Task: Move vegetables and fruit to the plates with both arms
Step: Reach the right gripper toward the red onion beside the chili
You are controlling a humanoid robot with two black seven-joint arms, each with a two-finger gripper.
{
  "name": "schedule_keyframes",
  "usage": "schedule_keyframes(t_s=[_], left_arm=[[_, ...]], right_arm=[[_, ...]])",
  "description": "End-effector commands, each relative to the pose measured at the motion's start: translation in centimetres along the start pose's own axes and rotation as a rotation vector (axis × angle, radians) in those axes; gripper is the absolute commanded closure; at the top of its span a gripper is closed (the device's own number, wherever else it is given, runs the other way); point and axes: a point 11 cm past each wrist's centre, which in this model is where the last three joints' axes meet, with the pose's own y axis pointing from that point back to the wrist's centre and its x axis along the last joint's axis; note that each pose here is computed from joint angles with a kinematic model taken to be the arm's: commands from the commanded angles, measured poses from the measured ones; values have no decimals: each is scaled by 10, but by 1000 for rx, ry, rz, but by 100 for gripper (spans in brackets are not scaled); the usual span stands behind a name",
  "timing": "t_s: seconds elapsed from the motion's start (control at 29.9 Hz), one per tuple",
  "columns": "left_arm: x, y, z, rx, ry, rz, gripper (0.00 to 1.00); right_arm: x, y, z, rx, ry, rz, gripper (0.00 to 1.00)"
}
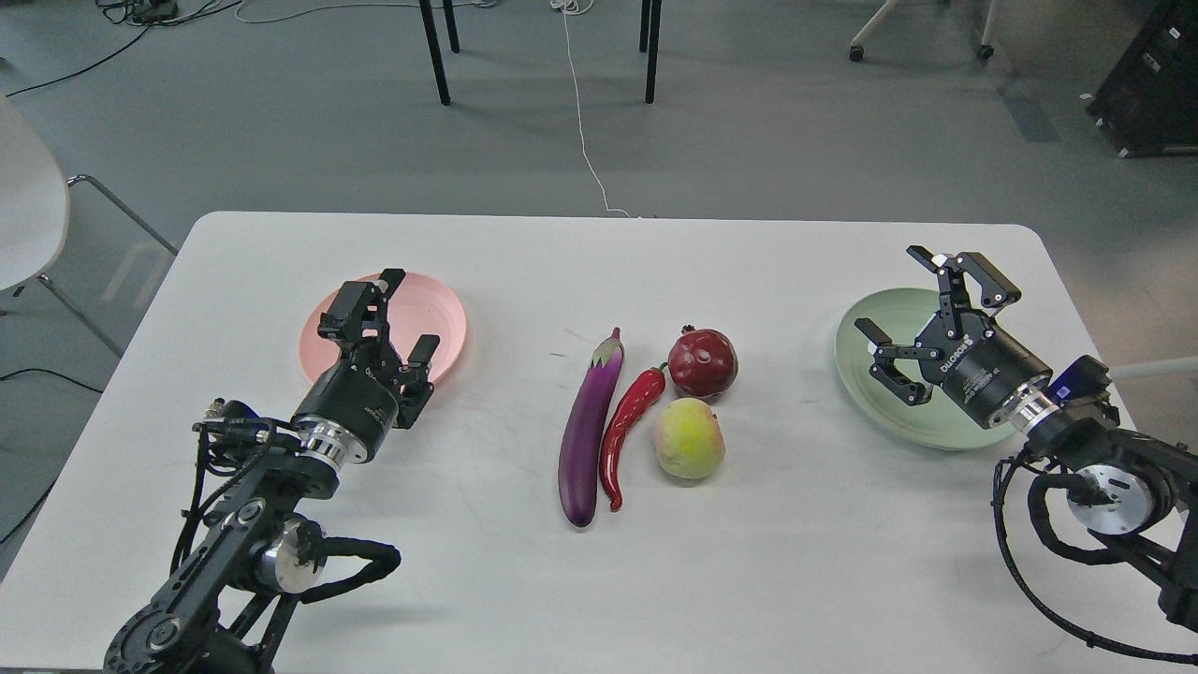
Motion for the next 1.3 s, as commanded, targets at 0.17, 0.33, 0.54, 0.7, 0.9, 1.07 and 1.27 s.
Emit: schedule_keyframes(t_s=[0.17, 0.33, 0.54, 0.7, 0.9, 1.07, 1.27], left_arm=[[-2, 2, -3, 10, -7, -19, 2], [9, -1, 8, -1, -56, -15, 1], [12, -7, 26, -66, -65, -28, 1], [10, -6, 39, -157, -58, -37, 1], [-3, -3, 39, -164, -45, -67, 1], [-7, 0, 37, -165, -33, -72, 1], [-7, 5, 35, -159, -31, -72, 1]], right_arm=[[0, 1, 0, -8, 14, -4, 1], [-6, -2, -37, -35, 207, -86, 1], [-56, -29, -107, -93, 702, -339, 1], [-102, -61, -125, -270, 1140, -556, 1], [-135, -90, -91, -534, 1617, -818, 1], [-137, -120, -61, -554, 1879, -872, 1], [-138, -136, -35, -577, 1968, -902, 1]])
